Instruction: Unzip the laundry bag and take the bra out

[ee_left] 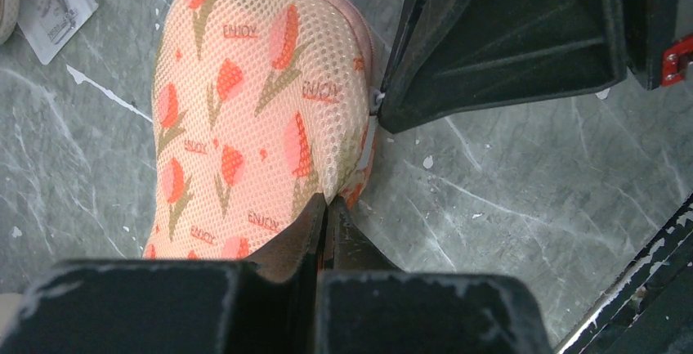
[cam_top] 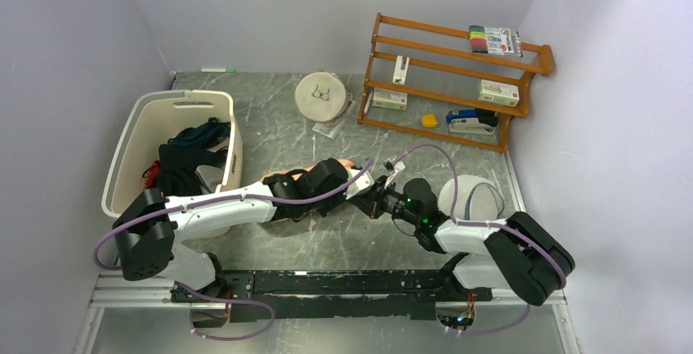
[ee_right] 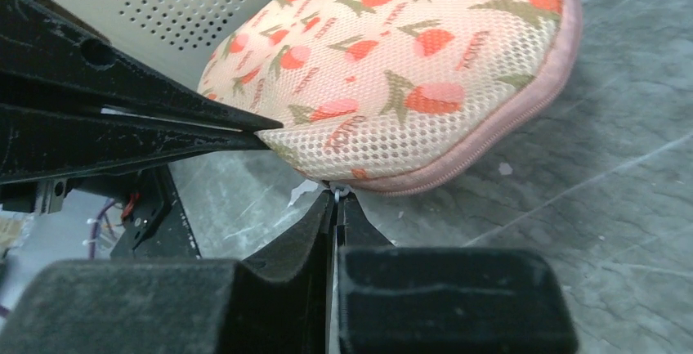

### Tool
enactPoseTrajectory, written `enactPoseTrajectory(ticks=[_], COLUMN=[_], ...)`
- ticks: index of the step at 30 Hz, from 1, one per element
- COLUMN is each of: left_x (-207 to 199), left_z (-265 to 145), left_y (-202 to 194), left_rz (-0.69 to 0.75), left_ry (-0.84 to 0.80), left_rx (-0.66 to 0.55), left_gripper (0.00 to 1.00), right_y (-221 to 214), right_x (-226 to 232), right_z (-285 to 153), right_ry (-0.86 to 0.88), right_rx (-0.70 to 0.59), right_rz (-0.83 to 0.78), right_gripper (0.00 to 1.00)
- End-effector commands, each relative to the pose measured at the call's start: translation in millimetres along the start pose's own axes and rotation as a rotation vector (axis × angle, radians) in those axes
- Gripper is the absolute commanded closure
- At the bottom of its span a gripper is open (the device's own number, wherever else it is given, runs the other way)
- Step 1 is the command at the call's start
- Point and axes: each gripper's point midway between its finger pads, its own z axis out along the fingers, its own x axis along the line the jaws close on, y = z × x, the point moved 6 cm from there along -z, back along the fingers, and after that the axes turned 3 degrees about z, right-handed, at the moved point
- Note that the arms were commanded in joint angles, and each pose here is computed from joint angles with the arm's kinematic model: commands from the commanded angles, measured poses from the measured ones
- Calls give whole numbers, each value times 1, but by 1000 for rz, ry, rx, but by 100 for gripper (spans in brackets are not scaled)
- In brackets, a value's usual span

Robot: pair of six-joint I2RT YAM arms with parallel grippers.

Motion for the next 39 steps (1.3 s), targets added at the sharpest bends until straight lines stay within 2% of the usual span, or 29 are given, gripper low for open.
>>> enactPoseTrajectory(ticks=[1, 4, 13, 16, 22, 27, 31, 39], left_x=[6, 9, 7, 4, -9, -21, -17, -2], left_z=[-12, -15, -10, -6, 7, -3, -17, -52], left_y=[17, 16, 14, 12, 9, 23, 31, 56], left_rz=[-7, -4, 8, 12, 12, 2, -22, -143], left_ry=[13, 33, 21, -3, -85, -215, -208, -199], left_rx=[-68, -75, -51, -42, 6, -82, -165, -395], left_gripper=[93, 93, 93, 93, 93, 60, 35, 20], right_y=[6, 9, 24, 30, 24, 18, 13, 10], right_x=[-14, -20, -58, -57, -47, -36, -21, -5], right_z=[-3, -8, -15, -11, -14, -14, -18, -24], right_ry=[-147, -232, -630, -639, -531, -410, -277, -154], right_rx=[-9, -11, -30, -16, -7, 35, 44, 44], right_rz=[-26, -30, -4, -22, -41, -78, -102, -101], right_gripper=[100, 100, 100, 100, 100, 100, 100, 100])
